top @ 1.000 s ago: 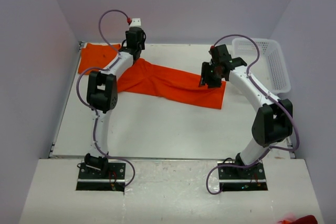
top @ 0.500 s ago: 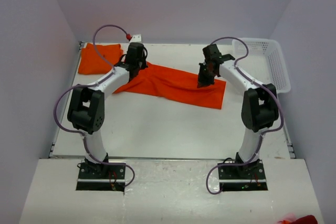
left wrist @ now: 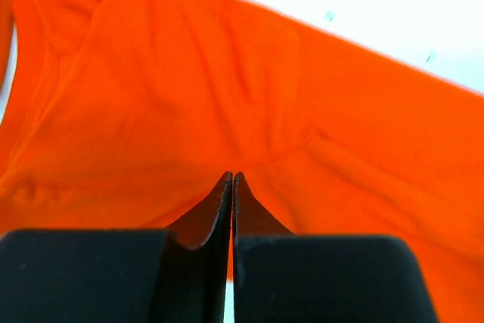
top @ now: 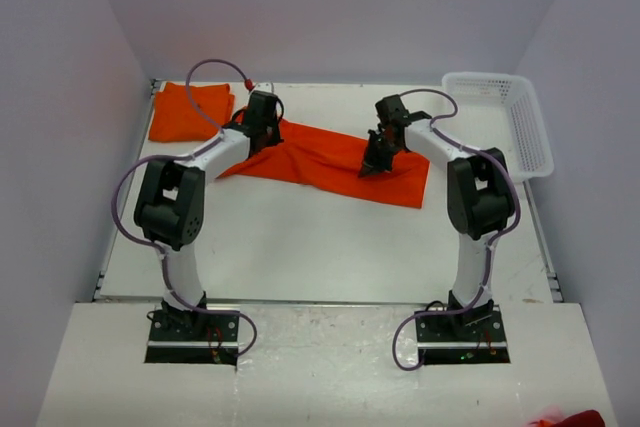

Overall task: Fold and stack the t-shirts
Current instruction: Rotate the tshirt 90 degrees

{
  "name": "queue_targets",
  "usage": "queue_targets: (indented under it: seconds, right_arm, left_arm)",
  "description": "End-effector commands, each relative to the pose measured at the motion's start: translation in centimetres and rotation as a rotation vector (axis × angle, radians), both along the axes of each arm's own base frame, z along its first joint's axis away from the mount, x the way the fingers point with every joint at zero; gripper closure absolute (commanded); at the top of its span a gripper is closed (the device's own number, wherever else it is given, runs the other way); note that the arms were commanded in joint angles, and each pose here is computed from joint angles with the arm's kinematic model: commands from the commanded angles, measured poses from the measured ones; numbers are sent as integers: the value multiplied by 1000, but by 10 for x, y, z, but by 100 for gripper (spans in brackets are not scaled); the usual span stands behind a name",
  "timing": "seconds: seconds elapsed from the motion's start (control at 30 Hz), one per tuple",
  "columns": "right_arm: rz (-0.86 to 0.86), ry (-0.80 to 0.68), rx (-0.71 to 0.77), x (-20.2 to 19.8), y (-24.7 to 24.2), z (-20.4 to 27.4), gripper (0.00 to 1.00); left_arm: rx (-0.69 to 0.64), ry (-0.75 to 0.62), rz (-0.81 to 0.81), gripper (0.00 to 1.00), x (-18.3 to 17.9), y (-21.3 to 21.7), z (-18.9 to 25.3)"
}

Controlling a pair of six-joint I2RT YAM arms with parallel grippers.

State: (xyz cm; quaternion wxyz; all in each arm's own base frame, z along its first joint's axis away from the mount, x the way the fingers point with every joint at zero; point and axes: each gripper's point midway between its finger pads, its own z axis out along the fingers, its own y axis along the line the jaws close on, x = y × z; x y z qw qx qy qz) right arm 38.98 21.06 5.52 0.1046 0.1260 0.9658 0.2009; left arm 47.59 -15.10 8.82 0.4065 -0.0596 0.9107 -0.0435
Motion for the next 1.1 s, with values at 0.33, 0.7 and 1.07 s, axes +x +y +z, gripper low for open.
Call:
queue_targets:
  seconds: [0.33, 0.7, 1.07]
  right_arm:
    - [-63, 69, -171, 12, -14, -36, 100]
    - [-105, 99, -247, -18, -24, -45, 100]
    - [-149, 187, -323, -100, -33, -71, 100]
  left_arm:
    - [-51, 99, 51, 100, 37, -11, -37]
    - [-91, 209, 104, 100, 46, 12, -69]
    - [-119, 279, 19, 100, 32, 3, -88]
